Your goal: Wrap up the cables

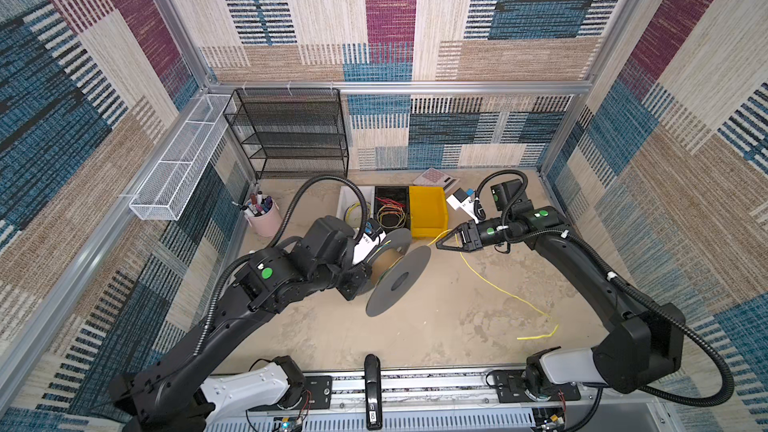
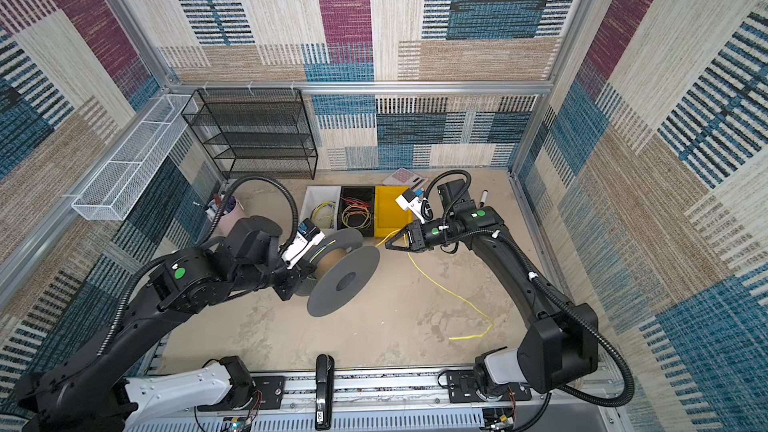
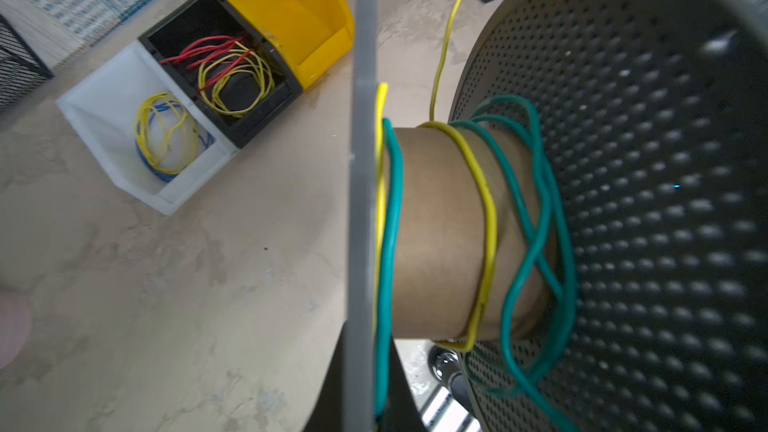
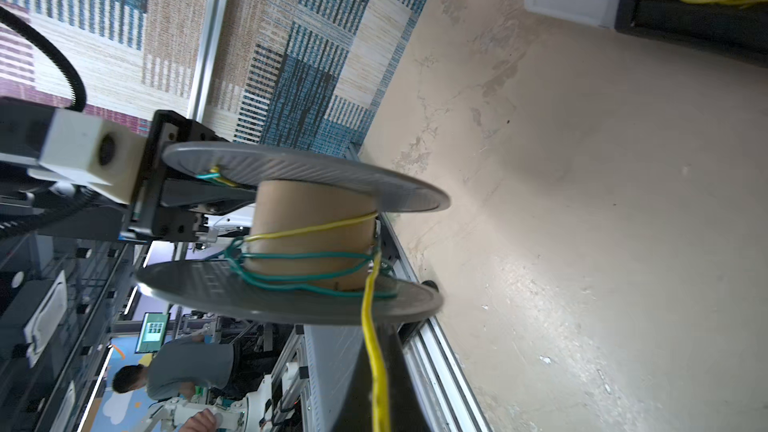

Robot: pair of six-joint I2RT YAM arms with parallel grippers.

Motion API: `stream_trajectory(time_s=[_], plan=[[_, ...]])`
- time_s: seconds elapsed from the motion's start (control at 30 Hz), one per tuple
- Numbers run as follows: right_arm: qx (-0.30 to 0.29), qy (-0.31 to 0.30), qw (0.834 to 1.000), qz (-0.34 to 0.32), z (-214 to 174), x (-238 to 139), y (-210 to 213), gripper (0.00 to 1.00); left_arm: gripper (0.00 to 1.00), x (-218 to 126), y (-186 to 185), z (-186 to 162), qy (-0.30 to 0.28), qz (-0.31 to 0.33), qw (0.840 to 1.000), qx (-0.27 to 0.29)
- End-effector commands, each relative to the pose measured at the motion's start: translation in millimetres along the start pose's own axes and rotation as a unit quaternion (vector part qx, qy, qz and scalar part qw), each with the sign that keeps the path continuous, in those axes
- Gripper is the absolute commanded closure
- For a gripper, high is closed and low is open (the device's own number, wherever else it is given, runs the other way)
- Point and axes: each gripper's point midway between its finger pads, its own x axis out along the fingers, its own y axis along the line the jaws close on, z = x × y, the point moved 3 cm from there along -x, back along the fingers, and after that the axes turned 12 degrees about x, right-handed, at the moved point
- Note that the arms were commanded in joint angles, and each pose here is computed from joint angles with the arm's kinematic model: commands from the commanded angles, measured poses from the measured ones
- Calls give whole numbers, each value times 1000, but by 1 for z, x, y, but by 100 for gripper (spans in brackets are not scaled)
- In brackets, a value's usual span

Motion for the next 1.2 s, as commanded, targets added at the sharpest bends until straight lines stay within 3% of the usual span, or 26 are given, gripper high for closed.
stream_trajectory(time_s=[0.0, 0.1, 0.3, 0.53, 0.6, 0.83, 1.17], plan=[[-20, 7, 996, 87, 2, -4, 32, 100, 100, -6, 35, -9, 62, 147, 986, 41], [-42, 13, 992, 119, -2, -8, 53, 100, 100, -17, 47, 10, 51, 216, 974, 54], [-81, 34, 985, 146, -18, 0, 90, 94, 100, -21, 52, 46, 14, 280, 957, 71], [-115, 45, 978, 168, -27, 10, 119, 91, 100, -9, 61, 71, 31, 356, 931, 81], [-125, 43, 976, 173, -31, 10, 131, 85, 100, -8, 65, 76, 33, 379, 922, 68], [-130, 57, 974, 179, -55, 30, 138, 86, 100, -25, 78, 93, -35, 417, 908, -21], [-109, 32, 978, 173, -78, 38, 122, 83, 100, -37, 90, 102, -49, 442, 894, -58]])
